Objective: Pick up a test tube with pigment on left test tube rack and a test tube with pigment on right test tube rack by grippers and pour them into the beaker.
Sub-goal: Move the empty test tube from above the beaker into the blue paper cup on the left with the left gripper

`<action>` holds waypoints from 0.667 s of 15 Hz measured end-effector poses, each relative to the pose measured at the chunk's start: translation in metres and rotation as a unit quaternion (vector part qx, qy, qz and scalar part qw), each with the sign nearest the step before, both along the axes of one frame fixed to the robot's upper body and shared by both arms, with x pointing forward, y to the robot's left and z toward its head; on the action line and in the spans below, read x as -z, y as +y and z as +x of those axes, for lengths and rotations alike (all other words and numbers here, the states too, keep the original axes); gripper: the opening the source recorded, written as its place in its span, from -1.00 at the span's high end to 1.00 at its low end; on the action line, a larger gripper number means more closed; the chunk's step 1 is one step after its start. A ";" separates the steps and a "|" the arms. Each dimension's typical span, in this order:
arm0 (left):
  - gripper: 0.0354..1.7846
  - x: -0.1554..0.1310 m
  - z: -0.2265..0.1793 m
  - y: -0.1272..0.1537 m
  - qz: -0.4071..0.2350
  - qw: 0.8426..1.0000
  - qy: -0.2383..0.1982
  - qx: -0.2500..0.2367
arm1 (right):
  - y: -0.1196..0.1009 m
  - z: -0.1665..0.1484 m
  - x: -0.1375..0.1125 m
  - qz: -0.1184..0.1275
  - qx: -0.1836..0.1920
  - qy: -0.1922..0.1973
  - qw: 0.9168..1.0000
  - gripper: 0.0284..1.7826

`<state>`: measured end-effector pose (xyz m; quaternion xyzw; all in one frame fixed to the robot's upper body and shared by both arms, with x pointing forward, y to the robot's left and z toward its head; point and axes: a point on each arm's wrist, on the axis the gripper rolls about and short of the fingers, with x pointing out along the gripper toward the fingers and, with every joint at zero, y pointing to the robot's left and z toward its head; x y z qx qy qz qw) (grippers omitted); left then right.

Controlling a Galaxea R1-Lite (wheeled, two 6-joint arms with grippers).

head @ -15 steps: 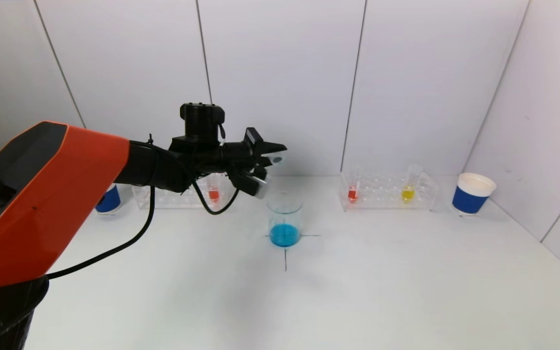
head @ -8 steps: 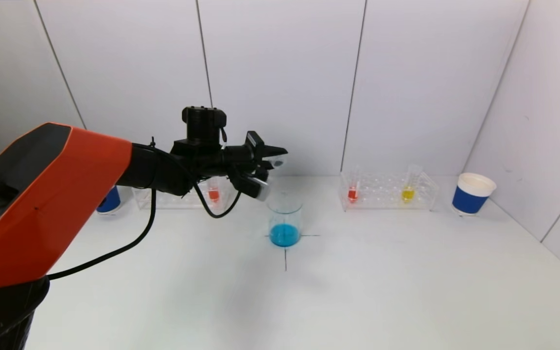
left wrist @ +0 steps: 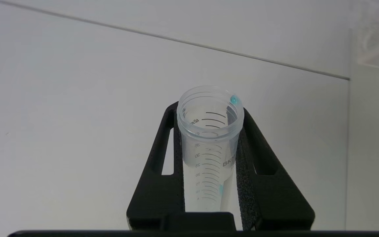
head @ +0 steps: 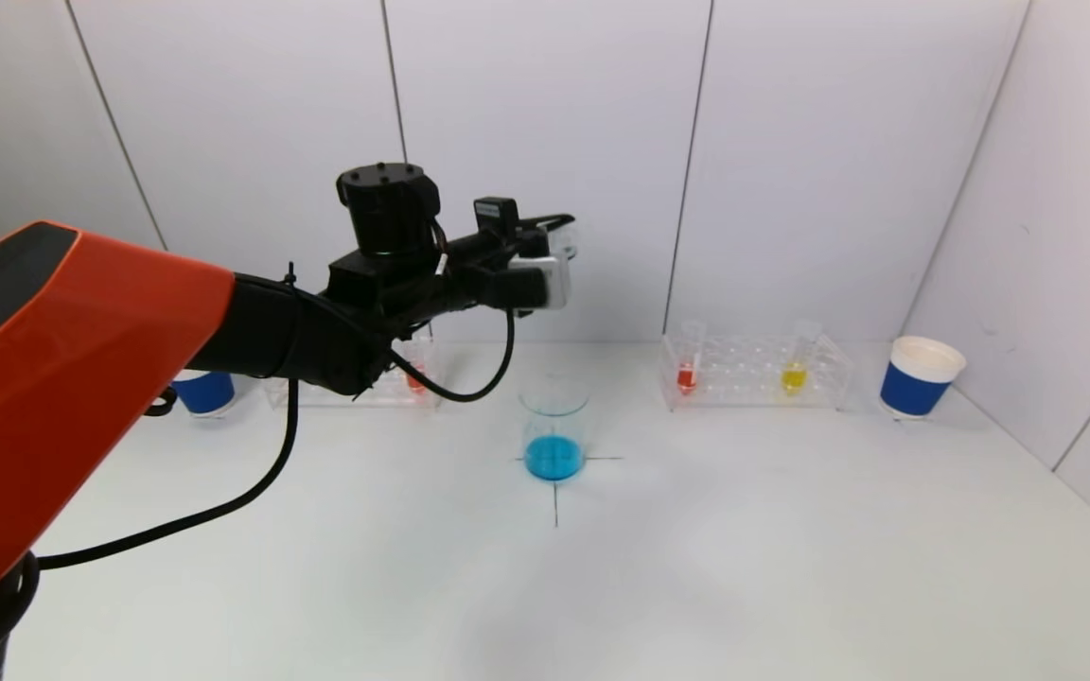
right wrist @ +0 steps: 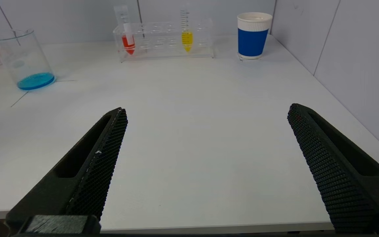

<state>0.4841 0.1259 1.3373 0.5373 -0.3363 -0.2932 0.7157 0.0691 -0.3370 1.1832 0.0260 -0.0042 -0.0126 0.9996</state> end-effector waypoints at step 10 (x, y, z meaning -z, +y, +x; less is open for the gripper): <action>0.52 -0.096 -0.059 0.044 -0.308 0.912 0.140 -0.233 | 0.000 0.000 0.000 0.000 0.000 0.000 1.000 -0.99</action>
